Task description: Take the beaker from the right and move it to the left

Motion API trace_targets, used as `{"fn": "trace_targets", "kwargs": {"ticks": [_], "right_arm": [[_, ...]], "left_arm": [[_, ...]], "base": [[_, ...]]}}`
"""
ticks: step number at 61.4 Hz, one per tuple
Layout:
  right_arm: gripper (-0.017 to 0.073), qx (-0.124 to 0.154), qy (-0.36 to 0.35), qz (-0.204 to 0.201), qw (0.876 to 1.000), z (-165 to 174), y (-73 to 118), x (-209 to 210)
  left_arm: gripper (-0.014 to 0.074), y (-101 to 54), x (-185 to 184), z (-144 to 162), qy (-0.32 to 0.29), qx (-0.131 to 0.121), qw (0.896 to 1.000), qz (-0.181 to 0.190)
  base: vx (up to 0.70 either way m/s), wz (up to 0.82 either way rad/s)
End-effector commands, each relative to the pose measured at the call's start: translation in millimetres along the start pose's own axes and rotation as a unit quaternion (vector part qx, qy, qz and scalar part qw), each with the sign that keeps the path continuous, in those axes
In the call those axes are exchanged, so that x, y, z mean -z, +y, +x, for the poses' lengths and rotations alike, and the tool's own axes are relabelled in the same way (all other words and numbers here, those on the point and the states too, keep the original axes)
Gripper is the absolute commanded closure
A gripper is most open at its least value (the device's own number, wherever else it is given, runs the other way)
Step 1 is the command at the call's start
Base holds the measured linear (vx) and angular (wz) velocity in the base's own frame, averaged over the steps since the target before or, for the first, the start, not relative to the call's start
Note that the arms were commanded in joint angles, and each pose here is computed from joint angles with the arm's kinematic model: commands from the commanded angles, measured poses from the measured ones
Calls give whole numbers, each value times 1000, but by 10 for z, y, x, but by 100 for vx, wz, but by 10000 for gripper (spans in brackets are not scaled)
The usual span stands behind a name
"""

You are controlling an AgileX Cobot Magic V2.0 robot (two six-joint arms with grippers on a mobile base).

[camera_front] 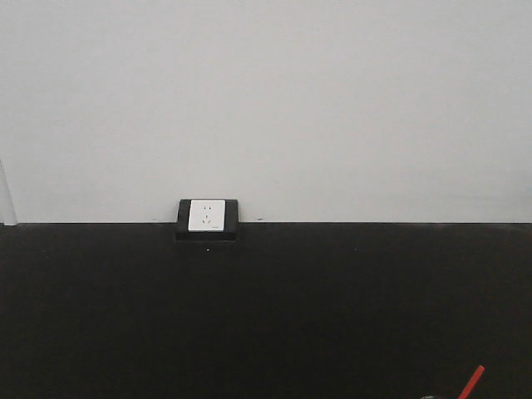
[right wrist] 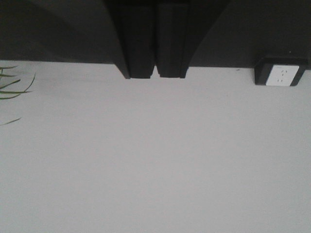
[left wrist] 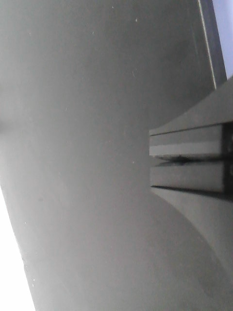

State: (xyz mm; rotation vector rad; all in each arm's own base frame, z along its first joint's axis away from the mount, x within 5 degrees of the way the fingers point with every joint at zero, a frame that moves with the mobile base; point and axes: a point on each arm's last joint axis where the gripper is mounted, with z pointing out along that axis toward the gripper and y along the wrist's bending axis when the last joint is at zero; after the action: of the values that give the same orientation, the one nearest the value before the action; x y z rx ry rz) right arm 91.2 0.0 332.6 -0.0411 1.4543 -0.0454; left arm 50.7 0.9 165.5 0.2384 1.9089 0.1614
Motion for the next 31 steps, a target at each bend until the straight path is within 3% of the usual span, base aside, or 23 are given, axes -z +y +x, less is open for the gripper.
{"fn": "trace_targets", "kwargs": {"ticks": [1,17,25,31], "right_arm": [[567,7,-9,4,1000,-105,-13,-175],[497,7,48,1,999,78,-6,-460],[361,7,71,0,997,156,-2,-547],[195,7,81,-1,997,191,0,-585]], "left_arm": [[600,-5,-17,-16,-32,-1,999,-2],[600,-5,-17,-16,-32,-1,999,-2],[600,-5,-17,-16,-32,-1,999,-2],[600,-5,-17,-16,-32,-1,999,-2]], "base": [[0,0],[0,0],[0,0],[0,0]]}}
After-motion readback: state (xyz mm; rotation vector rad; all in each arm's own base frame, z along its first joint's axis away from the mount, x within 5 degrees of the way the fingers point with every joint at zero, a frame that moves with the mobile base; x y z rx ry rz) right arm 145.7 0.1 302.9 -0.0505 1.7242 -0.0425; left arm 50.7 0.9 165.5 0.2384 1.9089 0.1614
